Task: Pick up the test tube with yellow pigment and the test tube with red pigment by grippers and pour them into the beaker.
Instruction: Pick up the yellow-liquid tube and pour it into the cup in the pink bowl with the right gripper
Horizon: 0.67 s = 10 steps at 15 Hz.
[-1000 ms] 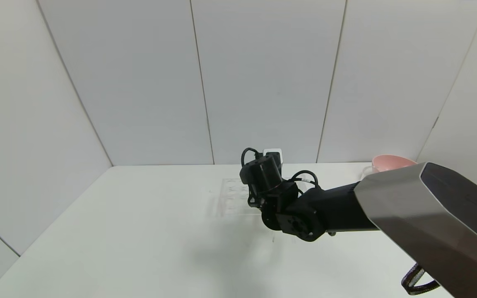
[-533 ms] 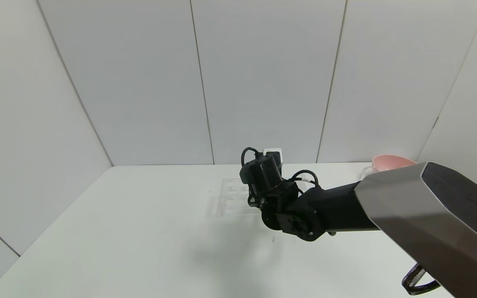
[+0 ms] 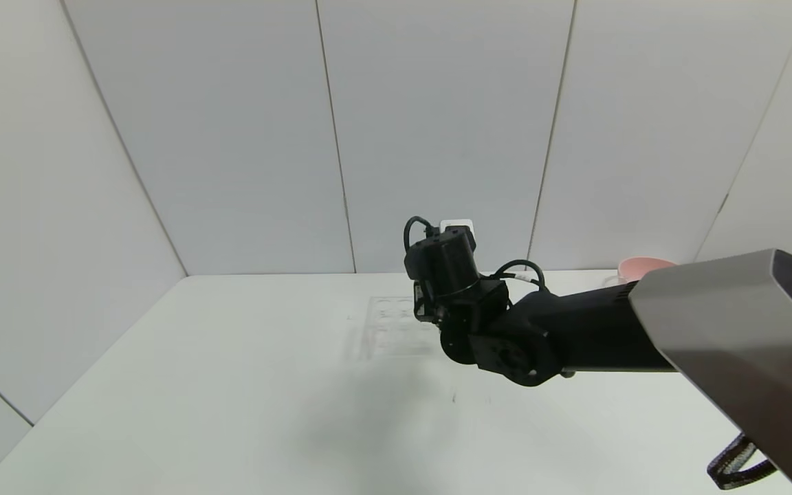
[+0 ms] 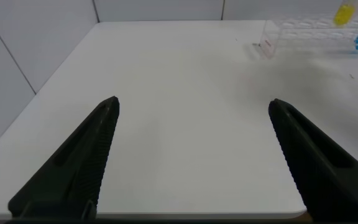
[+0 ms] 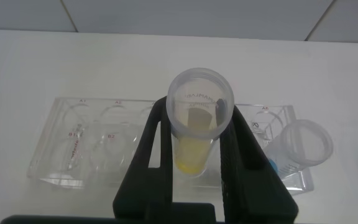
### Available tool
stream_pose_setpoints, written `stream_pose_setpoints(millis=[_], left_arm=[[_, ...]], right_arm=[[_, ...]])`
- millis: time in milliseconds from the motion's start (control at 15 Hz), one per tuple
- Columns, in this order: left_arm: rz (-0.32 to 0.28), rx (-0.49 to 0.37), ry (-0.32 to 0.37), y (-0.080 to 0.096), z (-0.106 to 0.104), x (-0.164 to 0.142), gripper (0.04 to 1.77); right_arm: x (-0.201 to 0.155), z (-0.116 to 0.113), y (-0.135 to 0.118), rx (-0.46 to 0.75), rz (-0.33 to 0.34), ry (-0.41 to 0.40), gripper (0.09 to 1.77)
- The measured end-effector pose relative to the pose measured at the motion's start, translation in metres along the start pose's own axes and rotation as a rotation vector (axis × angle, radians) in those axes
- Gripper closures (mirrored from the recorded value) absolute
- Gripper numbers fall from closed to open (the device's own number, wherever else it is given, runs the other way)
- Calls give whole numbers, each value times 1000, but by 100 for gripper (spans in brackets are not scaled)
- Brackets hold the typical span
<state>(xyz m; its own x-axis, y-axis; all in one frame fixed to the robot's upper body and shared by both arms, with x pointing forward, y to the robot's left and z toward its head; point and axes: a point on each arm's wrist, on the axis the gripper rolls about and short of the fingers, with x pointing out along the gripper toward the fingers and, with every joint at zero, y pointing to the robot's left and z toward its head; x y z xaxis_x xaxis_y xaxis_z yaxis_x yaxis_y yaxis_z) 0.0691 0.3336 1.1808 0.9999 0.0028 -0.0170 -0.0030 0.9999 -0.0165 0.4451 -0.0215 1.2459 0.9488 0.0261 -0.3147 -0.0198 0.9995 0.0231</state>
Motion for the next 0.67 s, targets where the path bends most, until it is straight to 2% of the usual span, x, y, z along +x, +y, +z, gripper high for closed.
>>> stream_pose_setpoints(millis=[400,667], left_arm=[[0,0,0,0,0,0,9],[0,0,0,0,0,0,9]], right_arm=[[-18,27,-6,-11,16,-48,136],[-27,34,-9,-20,23,-41,136]])
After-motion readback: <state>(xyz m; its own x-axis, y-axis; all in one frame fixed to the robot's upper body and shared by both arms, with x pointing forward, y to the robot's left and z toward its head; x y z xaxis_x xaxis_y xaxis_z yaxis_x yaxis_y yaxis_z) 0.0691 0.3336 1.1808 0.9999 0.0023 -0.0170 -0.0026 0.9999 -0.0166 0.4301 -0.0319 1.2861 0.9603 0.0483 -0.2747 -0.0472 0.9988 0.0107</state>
